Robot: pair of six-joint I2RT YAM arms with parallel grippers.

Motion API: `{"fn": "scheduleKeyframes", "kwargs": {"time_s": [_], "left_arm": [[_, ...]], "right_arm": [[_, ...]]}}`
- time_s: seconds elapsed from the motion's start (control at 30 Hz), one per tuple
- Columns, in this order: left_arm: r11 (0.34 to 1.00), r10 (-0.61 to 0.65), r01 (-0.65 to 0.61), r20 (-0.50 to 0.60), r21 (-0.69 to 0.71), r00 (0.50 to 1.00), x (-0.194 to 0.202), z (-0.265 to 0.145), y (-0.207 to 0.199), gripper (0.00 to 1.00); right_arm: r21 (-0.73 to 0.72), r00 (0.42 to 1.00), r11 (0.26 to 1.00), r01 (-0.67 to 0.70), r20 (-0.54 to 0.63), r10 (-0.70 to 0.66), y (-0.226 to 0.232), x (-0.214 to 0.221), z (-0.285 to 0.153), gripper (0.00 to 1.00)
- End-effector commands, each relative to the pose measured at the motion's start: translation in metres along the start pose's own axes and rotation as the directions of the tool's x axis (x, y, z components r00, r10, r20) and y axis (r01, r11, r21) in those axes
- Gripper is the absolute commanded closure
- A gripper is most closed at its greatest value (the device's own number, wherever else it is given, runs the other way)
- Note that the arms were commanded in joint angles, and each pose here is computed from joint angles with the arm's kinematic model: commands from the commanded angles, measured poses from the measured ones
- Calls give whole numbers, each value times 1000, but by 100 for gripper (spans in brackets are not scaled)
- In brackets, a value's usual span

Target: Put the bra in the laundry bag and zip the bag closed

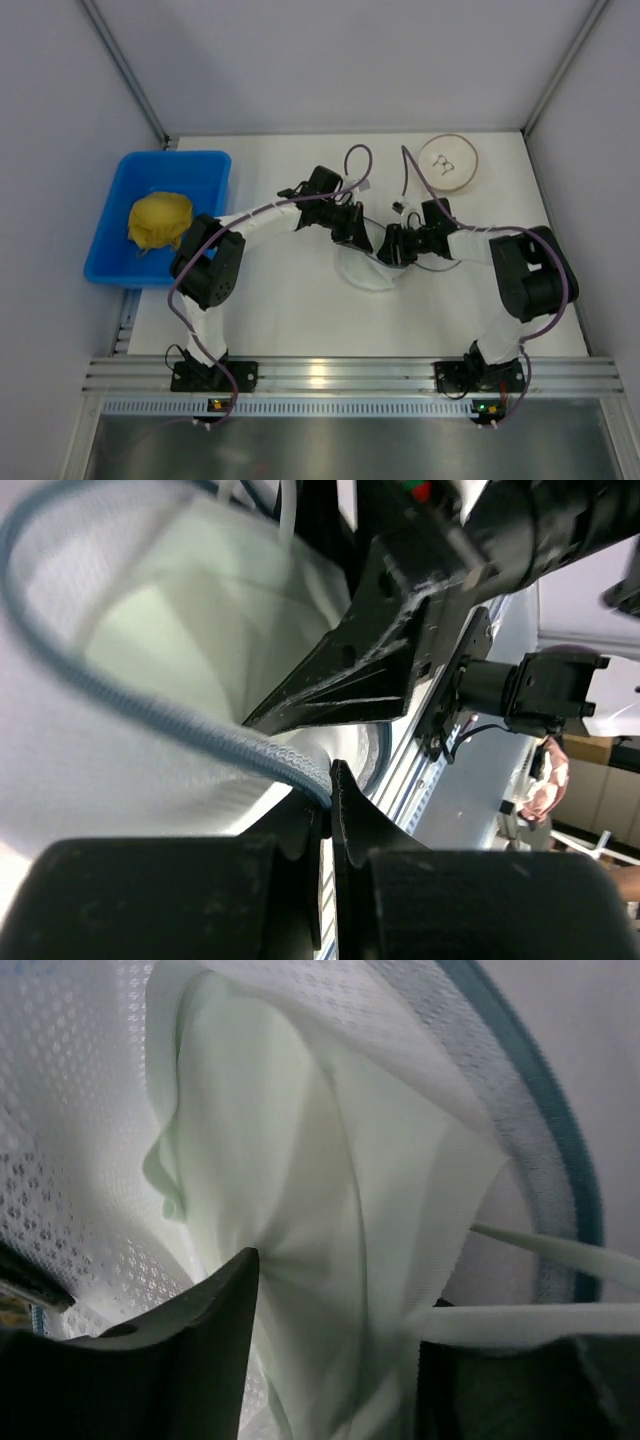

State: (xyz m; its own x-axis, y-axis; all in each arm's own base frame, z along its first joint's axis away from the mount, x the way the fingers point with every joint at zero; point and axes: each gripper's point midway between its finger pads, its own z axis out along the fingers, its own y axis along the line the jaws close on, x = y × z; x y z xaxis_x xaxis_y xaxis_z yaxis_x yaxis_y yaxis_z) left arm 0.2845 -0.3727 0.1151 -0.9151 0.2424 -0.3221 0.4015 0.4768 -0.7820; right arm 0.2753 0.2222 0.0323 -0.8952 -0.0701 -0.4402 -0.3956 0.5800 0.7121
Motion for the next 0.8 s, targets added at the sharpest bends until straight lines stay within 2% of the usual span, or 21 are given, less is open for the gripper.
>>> {"fn": "scheduleKeyframes", "kwargs": {"time_s": [0.0, 0.03, 0.1, 0.17, 0.33, 0.5, 0.67, 0.77], "left_arm": [[995, 100, -99, 15, -18, 995, 2, -19, -7, 100], [995, 100, -100, 12, -21, 995, 6, -20, -6, 100], [995, 96, -96, 8, -27, 995, 9, -21, -3, 100], [996, 87, -87, 2, -31, 996, 15, -22, -1, 100], [993, 106, -107, -5, -46, 994, 24, -25, 4, 100], [991, 120, -120, -10, -54, 993, 30, -26, 7, 100], [989, 132, -132, -6, -68, 991, 30, -28, 10, 100], [989, 131, -131, -8, -66, 991, 30, -27, 10, 100]], "right_arm": [[90, 986, 982, 163, 9, -165, 11, -29, -20, 51], [111, 982, 976, 188, -20, -187, 11, -26, -27, 39], [174, 971, 956, 237, -9, -239, 15, -39, -41, 28], [246, 960, 928, 280, -51, -276, 10, -38, -57, 25], [336, 947, 887, 317, -56, -317, 0, -62, -104, 24], [446, 973, 872, 201, 14, -232, -37, -80, -164, 28], [570, 995, 821, 40, 51, -84, -97, -56, -198, 32], [594, 999, 804, 29, 18, -49, -120, -39, -199, 32]]}}
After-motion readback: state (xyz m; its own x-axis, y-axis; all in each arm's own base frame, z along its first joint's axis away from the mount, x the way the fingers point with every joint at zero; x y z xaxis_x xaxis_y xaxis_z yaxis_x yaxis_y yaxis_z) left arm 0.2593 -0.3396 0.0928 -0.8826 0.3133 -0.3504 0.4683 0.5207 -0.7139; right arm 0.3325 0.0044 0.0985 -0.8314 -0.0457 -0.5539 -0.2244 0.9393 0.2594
